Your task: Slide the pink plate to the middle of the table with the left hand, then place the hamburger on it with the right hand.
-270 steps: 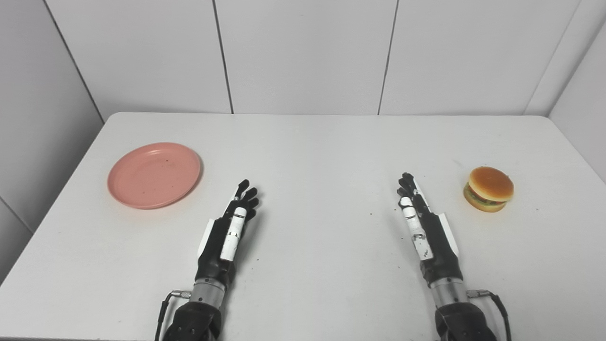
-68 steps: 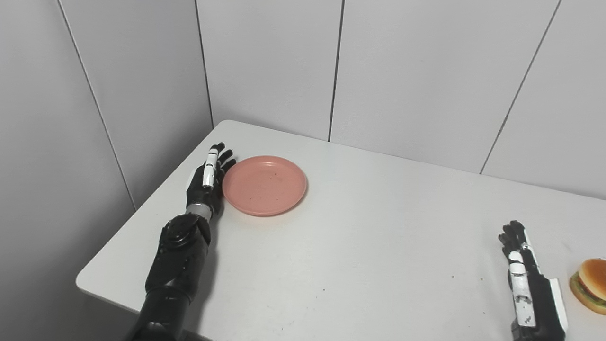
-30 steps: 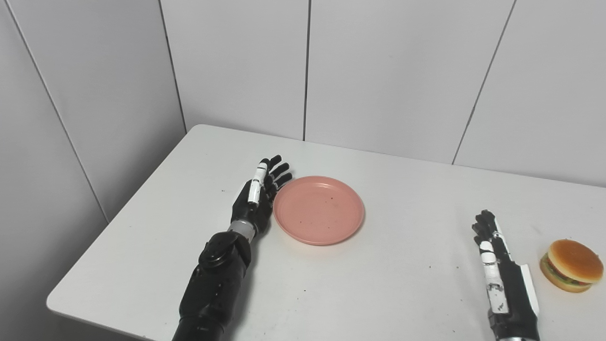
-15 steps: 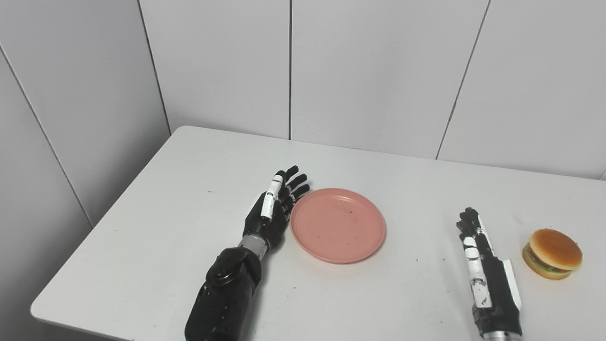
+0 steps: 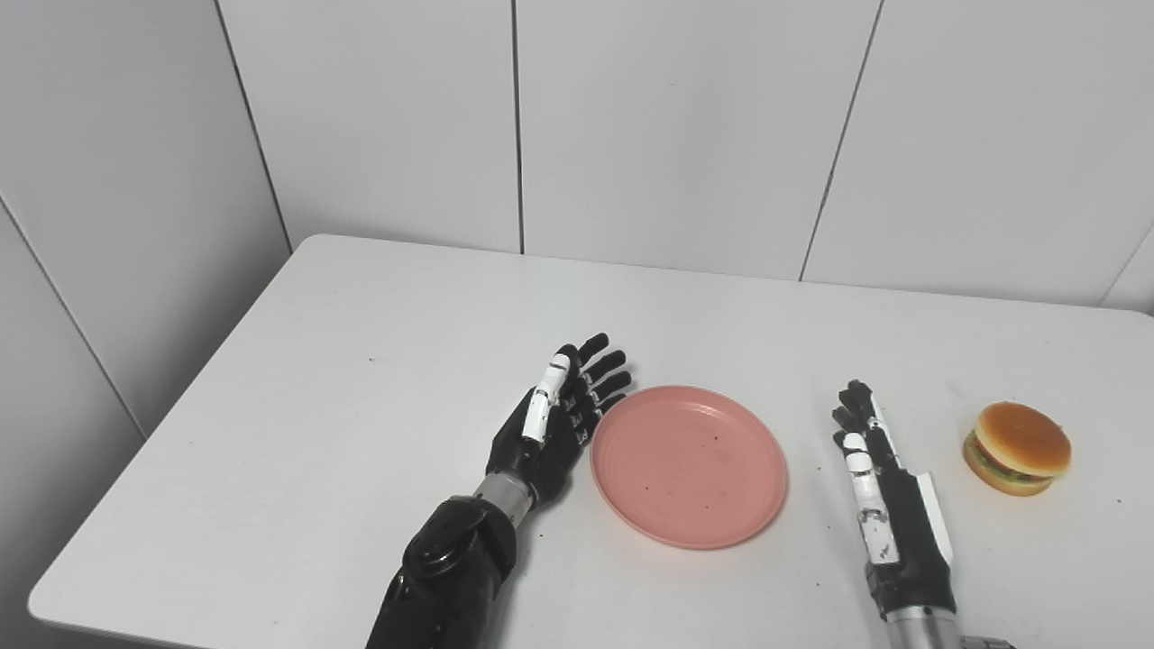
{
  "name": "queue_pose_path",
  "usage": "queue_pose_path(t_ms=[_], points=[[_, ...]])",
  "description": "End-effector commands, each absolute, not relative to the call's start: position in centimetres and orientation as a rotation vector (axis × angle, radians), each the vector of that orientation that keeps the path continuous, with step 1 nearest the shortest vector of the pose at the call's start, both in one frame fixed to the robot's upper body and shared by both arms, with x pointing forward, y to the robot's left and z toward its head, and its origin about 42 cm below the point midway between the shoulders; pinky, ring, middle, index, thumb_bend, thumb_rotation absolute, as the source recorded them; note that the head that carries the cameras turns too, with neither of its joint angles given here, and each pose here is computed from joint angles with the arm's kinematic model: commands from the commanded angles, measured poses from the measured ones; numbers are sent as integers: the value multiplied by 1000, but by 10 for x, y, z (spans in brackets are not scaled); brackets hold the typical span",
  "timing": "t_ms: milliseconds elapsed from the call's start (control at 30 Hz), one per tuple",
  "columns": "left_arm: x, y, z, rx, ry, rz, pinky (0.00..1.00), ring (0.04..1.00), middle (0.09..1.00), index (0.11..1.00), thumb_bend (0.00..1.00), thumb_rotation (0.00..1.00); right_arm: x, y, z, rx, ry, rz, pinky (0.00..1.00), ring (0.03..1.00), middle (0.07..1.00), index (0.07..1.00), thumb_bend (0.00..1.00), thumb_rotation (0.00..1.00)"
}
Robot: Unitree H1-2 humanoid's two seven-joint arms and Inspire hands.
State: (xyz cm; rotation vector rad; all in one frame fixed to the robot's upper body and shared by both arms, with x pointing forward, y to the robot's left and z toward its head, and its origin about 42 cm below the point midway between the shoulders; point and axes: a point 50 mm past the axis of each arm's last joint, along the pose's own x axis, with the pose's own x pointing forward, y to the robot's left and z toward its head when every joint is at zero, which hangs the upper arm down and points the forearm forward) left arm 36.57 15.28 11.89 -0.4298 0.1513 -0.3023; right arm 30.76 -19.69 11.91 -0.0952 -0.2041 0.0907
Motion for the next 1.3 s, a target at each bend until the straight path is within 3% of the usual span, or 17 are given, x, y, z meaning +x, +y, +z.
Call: queue_pose_path(t_ms=[0, 600, 900, 1033, 1267], points=[[354, 144, 106, -440, 237, -323, 901, 896, 900, 896, 342, 1000, 295, -190, 102, -57, -136, 86, 965, 956, 965, 968, 159, 1000], [345, 145, 105, -438, 231, -317, 924, 918, 922, 912, 352, 1000, 300, -196, 119, -99, -148, 7, 987, 942, 935, 939, 166, 1000], [344, 155, 102, -445, 215, -284, 938, 927, 933, 926, 349, 1000, 305, -211, 161, -246, -272, 16, 903, 888, 904, 917, 329, 1000], [343, 159, 102, -458, 213, -276, 932, 926, 933, 930, 344, 1000, 307, -215, 181, -297, -312, 15, 879, 879, 898, 916, 470, 1000], [343, 168, 101, -481, 212, -263, 912, 912, 924, 928, 337, 1000, 315, -225, 225, -399, -430, 23, 829, 866, 906, 928, 479, 952]])
